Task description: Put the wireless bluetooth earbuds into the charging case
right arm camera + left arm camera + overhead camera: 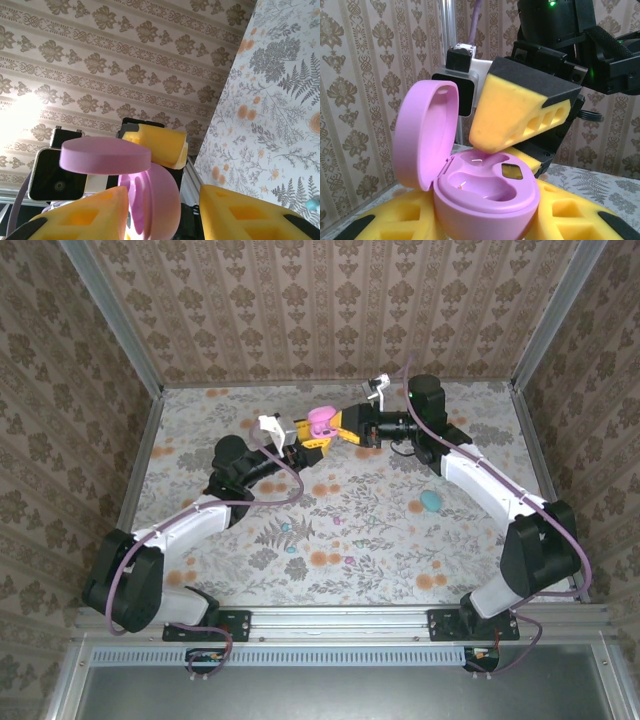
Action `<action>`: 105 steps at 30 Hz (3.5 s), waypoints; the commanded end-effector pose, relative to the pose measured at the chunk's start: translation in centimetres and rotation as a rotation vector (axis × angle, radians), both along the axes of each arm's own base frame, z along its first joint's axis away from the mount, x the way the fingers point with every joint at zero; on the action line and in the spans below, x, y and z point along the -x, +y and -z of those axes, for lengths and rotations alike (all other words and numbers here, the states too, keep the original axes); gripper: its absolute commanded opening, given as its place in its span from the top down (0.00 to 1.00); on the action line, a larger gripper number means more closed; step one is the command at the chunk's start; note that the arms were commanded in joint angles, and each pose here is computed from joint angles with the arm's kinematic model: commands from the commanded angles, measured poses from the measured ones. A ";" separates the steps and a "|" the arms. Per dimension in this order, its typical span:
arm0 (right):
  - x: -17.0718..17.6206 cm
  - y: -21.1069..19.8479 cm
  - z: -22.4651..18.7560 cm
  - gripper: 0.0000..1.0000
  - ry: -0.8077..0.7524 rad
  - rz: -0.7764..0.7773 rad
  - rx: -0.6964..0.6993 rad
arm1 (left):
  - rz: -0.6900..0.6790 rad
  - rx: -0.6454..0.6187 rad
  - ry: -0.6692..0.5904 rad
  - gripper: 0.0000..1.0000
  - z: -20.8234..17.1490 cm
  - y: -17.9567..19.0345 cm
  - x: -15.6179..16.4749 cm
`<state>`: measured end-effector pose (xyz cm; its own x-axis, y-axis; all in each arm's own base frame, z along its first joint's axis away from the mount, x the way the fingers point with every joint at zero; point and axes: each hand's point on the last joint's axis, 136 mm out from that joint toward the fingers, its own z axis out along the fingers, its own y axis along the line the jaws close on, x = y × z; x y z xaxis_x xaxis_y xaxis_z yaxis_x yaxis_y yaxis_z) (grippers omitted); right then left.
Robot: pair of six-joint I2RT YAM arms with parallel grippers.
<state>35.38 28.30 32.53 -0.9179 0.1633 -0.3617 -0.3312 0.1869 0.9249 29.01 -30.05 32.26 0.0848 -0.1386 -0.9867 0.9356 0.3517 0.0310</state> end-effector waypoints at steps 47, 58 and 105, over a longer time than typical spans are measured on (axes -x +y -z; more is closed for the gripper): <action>0.5 1.5 -0.3 0.79 0.029 -0.113 -0.005 | 0.017 0.048 -0.016 0.59 -0.8 0.0 0.0; 0.5 1.4 -0.3 0.80 0.024 -0.105 -0.002 | 0.016 0.044 -0.015 0.54 -0.8 0.0 0.1; -0.3 -15.1 0.4 0.00 -0.304 0.610 0.387 | -0.064 -0.003 0.021 0.65 0.9 3.4 1.3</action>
<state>34.55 15.50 35.06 -0.5933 0.3926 -0.7028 -0.3918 0.6218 0.6781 28.19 -27.34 31.20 0.0541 -0.1377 -0.9890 0.9172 0.3985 -0.0053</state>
